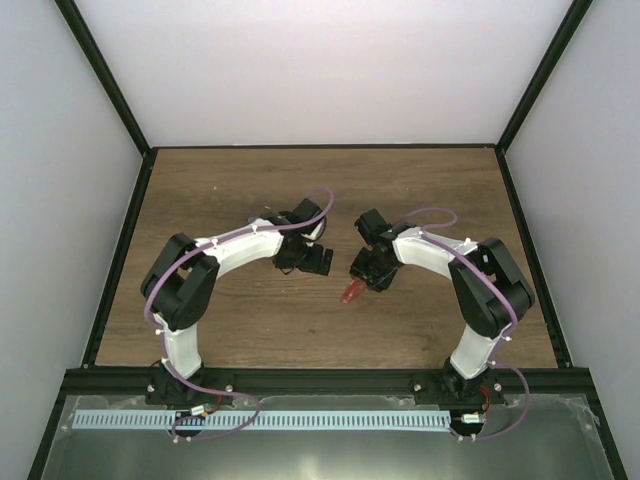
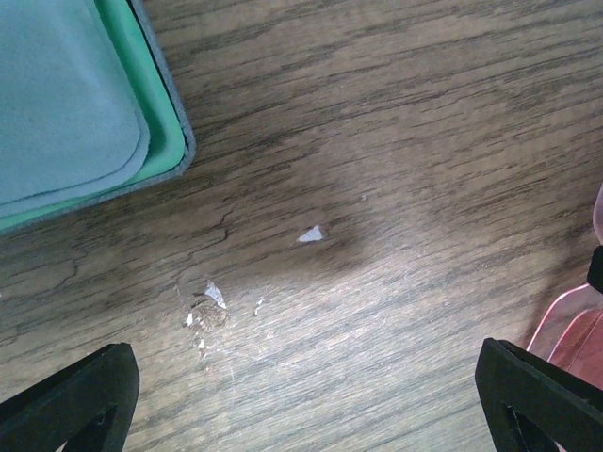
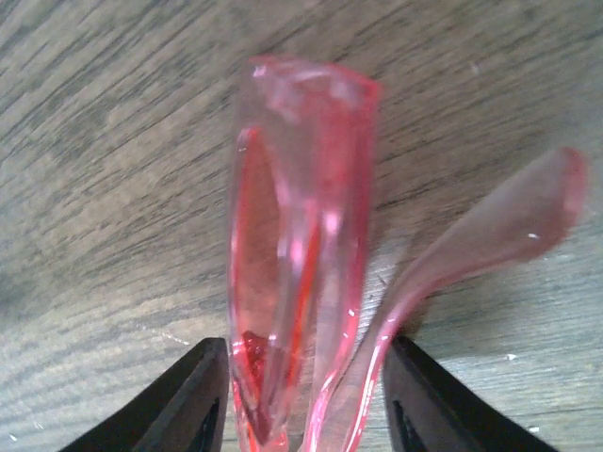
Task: Organize the sunglasses
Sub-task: Adjust the sunglasses at the center of the board.
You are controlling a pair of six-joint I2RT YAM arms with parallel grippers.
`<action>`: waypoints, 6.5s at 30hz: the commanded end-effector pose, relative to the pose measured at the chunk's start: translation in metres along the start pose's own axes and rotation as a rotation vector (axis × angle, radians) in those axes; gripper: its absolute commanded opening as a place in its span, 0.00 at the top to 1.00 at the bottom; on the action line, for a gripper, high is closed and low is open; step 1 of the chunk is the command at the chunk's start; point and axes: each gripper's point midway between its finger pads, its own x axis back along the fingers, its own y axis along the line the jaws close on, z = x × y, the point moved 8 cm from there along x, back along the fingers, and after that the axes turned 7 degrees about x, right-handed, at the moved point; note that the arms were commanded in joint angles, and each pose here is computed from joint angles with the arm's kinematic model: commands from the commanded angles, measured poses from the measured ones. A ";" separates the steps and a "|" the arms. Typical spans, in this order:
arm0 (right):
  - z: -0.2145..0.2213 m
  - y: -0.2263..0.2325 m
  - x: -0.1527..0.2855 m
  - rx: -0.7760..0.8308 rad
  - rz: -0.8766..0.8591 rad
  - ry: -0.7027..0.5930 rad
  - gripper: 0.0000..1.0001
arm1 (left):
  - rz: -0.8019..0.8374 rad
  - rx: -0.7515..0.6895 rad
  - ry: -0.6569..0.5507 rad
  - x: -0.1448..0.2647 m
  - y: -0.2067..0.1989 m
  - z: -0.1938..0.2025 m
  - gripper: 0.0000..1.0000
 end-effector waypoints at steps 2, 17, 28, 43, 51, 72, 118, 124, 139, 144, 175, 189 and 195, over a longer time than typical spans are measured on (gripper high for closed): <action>0.001 -0.005 -0.010 -0.002 0.078 0.013 0.61 | 0.018 0.002 -0.031 0.011 -0.001 0.001 0.00; -0.007 -0.005 0.026 0.046 0.165 -0.108 0.71 | 0.013 -0.001 -0.018 0.007 0.001 0.003 0.00; -0.021 -0.018 0.061 0.184 0.497 -0.205 0.74 | 0.011 -0.010 -0.020 0.008 0.003 0.000 0.00; -0.030 -0.020 0.034 0.307 0.838 -0.179 0.74 | 0.000 0.001 -0.020 0.011 0.016 0.003 0.00; -0.027 -0.024 0.009 0.353 0.935 -0.159 0.71 | -0.015 0.001 -0.016 0.011 0.022 0.006 0.00; -0.019 0.015 0.022 0.352 0.787 -0.240 0.51 | -0.021 0.013 -0.008 0.008 0.025 0.006 0.00; -0.001 -0.105 0.064 0.185 0.007 -0.310 0.68 | 0.096 -0.013 -0.004 0.017 0.013 0.007 0.00; 0.001 -0.107 0.054 0.182 -0.004 -0.282 0.72 | 0.084 -0.015 0.018 0.011 0.016 0.010 0.00; 0.003 -0.107 0.052 0.181 -0.018 -0.275 0.97 | 0.074 -0.021 0.026 0.009 0.018 0.012 0.00; 0.000 -0.106 0.064 0.178 0.008 -0.298 0.99 | 0.075 -0.020 0.025 0.009 0.018 0.013 0.00; -0.009 -0.068 0.037 0.319 0.851 -0.133 0.88 | 0.065 -0.021 0.023 0.004 0.019 0.011 0.00; -0.013 -0.050 0.073 0.314 0.490 -0.279 0.70 | 0.067 -0.015 0.025 0.003 0.018 0.011 0.00; -0.032 -0.069 0.076 0.319 0.418 -0.333 0.61 | 0.073 -0.012 0.023 0.005 0.018 0.011 0.00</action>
